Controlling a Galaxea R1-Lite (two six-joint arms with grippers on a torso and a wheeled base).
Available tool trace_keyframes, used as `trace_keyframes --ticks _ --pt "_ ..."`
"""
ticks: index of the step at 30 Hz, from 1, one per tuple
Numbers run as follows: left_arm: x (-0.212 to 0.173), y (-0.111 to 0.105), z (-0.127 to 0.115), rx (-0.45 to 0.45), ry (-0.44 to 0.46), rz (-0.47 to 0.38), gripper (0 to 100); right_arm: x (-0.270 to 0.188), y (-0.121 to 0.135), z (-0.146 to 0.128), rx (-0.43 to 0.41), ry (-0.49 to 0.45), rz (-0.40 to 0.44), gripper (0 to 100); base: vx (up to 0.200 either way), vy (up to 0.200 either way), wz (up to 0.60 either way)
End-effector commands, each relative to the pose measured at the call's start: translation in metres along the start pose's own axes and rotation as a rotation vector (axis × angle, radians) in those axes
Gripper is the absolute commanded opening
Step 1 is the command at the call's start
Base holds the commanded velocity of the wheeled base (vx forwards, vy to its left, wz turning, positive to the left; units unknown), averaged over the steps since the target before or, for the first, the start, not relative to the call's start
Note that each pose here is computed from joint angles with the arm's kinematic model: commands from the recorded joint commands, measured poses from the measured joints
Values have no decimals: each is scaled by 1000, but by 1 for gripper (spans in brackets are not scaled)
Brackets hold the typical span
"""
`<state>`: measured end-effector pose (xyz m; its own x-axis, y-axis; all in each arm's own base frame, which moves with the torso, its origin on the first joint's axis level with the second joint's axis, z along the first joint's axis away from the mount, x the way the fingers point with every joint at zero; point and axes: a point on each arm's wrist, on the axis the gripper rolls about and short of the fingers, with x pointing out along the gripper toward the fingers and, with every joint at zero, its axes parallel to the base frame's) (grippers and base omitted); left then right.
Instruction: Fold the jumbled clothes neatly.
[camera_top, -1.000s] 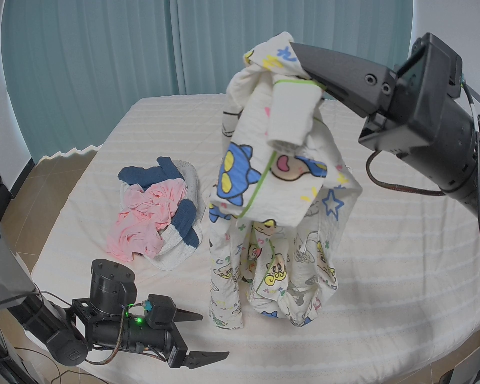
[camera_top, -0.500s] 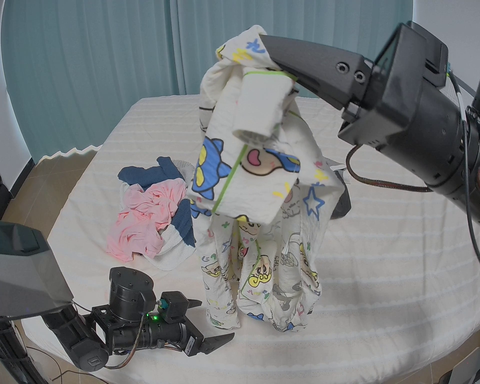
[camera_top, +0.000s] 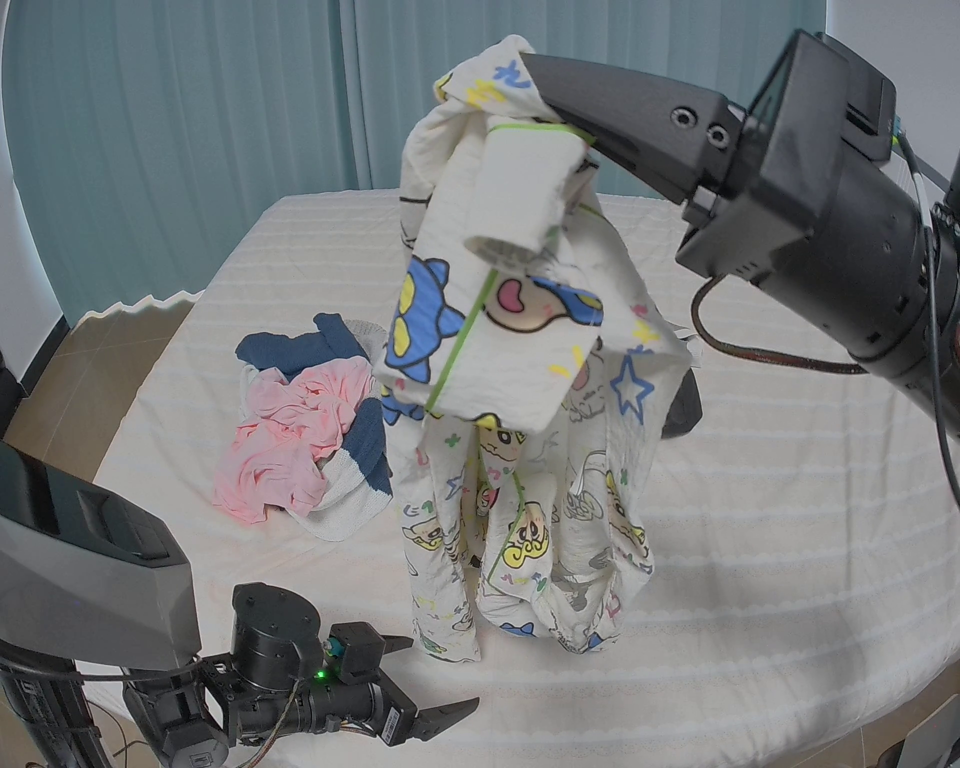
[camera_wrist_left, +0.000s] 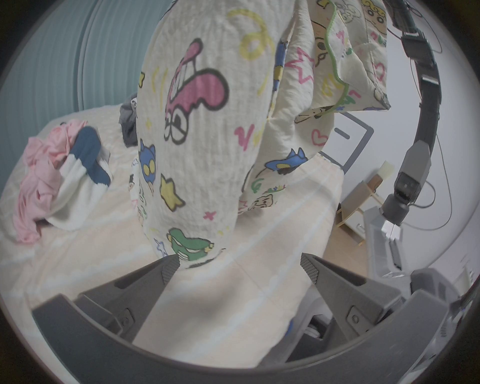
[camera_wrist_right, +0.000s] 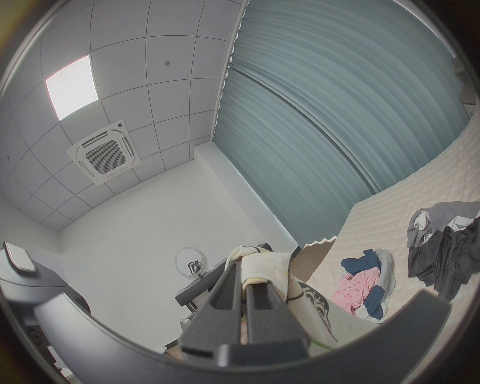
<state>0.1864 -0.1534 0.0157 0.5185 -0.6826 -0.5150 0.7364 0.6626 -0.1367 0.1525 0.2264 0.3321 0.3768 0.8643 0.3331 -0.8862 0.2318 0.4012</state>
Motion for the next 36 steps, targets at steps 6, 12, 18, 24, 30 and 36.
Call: trace_keyframes --ticks 6,12,18,24,30,36 --pt "10 -7 1 -125 -26 -56 100 -1 1 1 0 -2 2 0 0 0 0" --pt "25 -3 -3 -127 -58 -44 100 -1 0 0 1 2 0 0 0 0 0" --pt "38 1 -5 -129 -73 45 100 -1 2 2 1 -3 6 0 0 0 0" --pt "54 10 5 -132 -152 196 100 -4 3 2 1 -2 5 0 0 0 0" --pt "64 13 10 -134 -189 256 100 -4 2 1 8 1 4 0 0 0 0" --pt "68 15 7 -136 -184 294 100 -6 3 4 38 -12 -3 0 0 0 0"
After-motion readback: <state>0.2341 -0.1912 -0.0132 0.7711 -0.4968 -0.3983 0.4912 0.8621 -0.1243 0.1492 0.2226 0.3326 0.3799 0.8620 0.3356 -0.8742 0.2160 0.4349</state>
